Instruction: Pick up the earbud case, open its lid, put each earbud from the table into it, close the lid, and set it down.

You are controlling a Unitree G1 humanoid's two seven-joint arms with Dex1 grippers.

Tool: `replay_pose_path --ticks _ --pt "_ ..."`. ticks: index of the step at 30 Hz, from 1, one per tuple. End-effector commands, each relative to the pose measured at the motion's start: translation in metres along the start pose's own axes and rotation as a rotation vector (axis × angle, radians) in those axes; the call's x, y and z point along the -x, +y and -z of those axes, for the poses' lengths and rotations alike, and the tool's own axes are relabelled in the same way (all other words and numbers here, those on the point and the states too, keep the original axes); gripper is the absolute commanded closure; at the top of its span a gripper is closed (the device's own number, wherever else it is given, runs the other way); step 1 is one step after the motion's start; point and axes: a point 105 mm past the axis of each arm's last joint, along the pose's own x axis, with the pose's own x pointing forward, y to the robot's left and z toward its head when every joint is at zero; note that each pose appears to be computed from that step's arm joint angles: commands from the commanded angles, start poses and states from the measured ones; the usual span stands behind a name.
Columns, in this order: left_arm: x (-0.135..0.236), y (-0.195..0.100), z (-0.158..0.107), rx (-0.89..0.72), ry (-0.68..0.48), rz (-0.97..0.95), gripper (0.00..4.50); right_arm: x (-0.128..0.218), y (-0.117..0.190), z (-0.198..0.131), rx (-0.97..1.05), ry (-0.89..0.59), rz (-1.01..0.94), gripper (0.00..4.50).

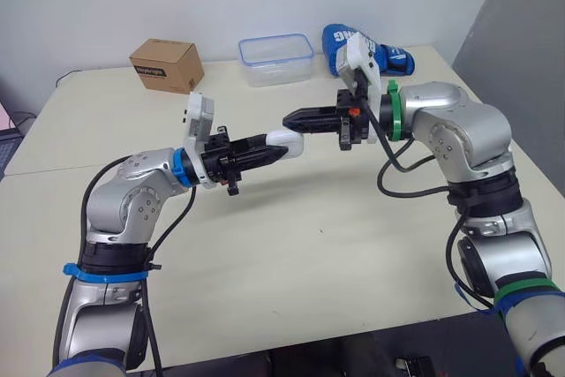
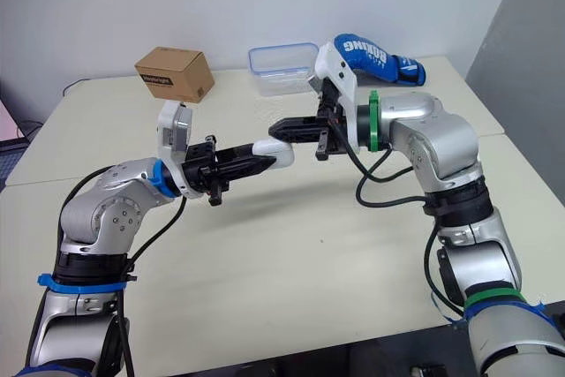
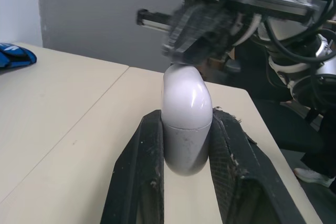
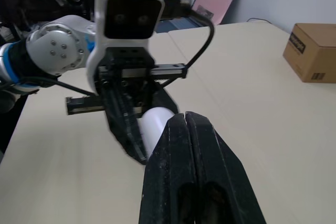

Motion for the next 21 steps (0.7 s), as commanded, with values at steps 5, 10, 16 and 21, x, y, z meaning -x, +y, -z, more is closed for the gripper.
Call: replay_pose_path --ticks 5,10,16,21 --pt "0.002 0.002 -0.023 -0.068 -0.063 -0.015 3.74 0.002 0.008 -0.004 0.027 0.01 -0.017 4.48" --pt "0.006 0.0 -0.016 0.007 -0.021 -0.031 3.74 0.022 0.007 -0.016 0.11 0.021 -0.018 4.48" --pt "0.012 0.006 -0.005 0.202 0.01 -0.085 3.74 0.049 0.003 0.004 0.264 0.184 0.004 4.48" --pt "0.014 0.013 0.001 0.341 0.013 -0.12 3.74 0.058 0.003 0.01 0.287 0.215 0.018 4.48"
